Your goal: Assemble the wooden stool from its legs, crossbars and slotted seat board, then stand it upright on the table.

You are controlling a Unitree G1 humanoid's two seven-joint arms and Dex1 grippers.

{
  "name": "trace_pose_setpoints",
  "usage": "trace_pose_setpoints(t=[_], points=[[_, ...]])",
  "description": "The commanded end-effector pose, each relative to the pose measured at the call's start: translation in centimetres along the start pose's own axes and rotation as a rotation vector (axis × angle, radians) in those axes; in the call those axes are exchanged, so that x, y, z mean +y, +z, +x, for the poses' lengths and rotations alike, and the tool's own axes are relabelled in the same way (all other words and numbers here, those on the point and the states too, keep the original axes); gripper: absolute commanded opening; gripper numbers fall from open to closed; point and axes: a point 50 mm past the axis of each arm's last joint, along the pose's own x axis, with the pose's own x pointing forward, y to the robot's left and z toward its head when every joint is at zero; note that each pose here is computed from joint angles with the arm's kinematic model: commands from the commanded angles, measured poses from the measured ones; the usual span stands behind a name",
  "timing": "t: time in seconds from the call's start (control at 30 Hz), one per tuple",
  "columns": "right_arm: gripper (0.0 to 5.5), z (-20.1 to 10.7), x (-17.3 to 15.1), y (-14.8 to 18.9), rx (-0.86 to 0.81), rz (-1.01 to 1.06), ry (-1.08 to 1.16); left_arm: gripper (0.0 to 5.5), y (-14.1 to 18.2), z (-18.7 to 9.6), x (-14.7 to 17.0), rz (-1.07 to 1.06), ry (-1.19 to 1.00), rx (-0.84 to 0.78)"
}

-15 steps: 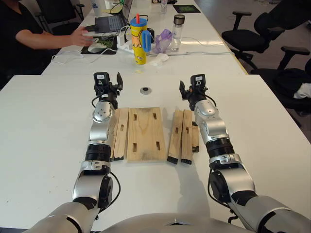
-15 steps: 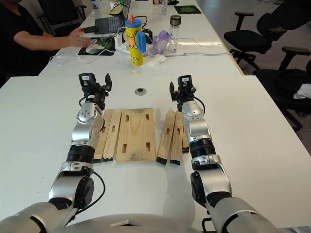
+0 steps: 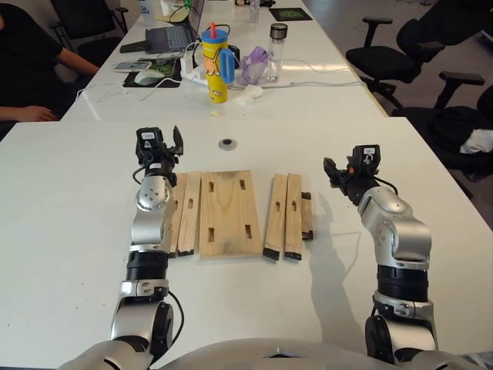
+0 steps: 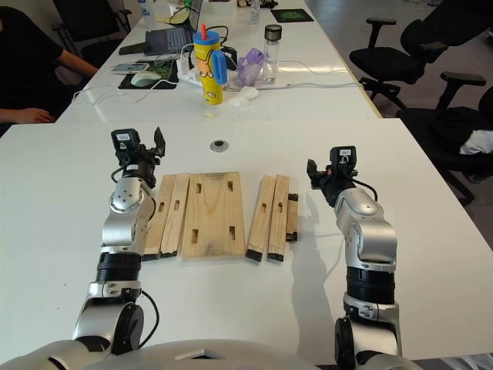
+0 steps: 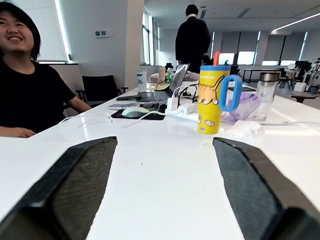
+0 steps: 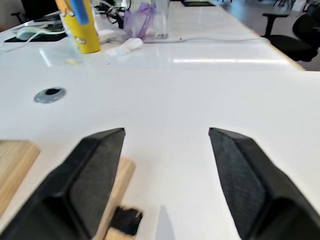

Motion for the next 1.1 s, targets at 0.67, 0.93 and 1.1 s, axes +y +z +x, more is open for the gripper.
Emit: trace_pose_setpoints(t=[0.67, 0.93, 1.1], points=[[3.12, -1.8, 0.7, -3.7, 0.288, -0.023, -0.03, 3.56, 1.0, 0.3, 1.0, 0.008, 0.014, -0.022], [3.12, -2.1, 1.3, -5.2, 0.382, -0.054, 0.01, 3.56, 0.7, 0.0, 0.8, 0.016, 0.004, -0.013], [3.12, -2.3, 1.7, -6.0, 0.44, -0.115, 0.053, 3.56, 0.8, 0.2, 0.7, 0.014, -0.001, -0.018]])
